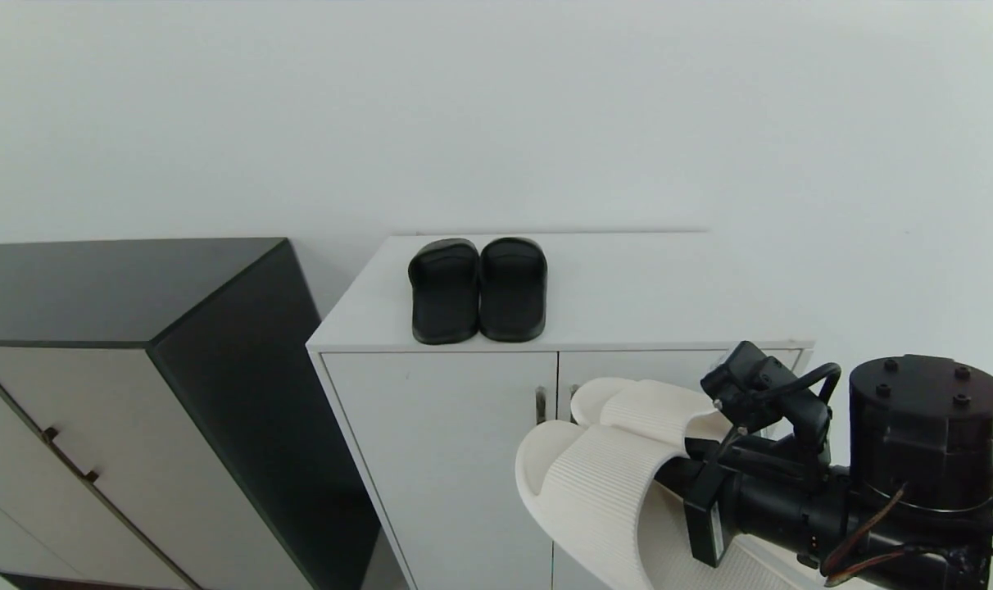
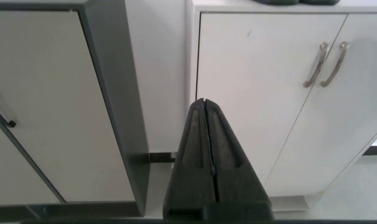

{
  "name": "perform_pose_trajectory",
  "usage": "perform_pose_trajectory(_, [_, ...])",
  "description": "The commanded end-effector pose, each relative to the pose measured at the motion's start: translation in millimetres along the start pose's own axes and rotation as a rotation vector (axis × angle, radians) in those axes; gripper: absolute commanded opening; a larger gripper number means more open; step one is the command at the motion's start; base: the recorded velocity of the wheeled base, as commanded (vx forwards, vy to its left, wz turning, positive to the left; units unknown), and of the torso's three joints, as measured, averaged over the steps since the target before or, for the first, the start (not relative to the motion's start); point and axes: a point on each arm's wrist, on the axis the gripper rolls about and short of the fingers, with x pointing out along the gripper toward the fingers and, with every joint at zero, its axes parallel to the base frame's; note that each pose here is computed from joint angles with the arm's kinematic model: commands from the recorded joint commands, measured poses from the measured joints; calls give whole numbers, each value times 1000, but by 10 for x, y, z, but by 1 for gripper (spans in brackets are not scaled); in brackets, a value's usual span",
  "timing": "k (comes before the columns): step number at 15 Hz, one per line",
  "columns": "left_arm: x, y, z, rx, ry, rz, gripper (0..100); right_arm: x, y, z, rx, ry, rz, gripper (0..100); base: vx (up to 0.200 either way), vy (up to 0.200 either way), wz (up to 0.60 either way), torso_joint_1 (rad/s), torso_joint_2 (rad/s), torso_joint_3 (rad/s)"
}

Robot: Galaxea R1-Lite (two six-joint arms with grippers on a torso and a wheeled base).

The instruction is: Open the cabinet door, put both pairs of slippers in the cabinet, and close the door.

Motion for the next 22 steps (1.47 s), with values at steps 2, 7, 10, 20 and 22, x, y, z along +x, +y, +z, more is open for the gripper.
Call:
perform_pose_trajectory(2, [1,0,1,0,1,-1,0,10,1,-9,0,5,0,0,0,0,0,-212,530,310])
perform_pose_trajectory(7, [1,0,1,4,1,2,0,43,2,-44,0,22,-1,0,0,0,0,-196,514,314])
perform_pose_trajectory(10, [1,0,1,6,1,-1,0,50,2,-49,0,23,-1,0,0,0,0,-168,497,320])
perform_pose_trajectory(20, [8,-2,-1,20,13,-10,100,40,1,-54,0,23,-4,0,0,0,0,-115,464,344])
perform_pose_trajectory(22, [18,-1,2,19,27,-15,100,32,1,-68,-1,28,-4,0,0,0,0,-34,440,393])
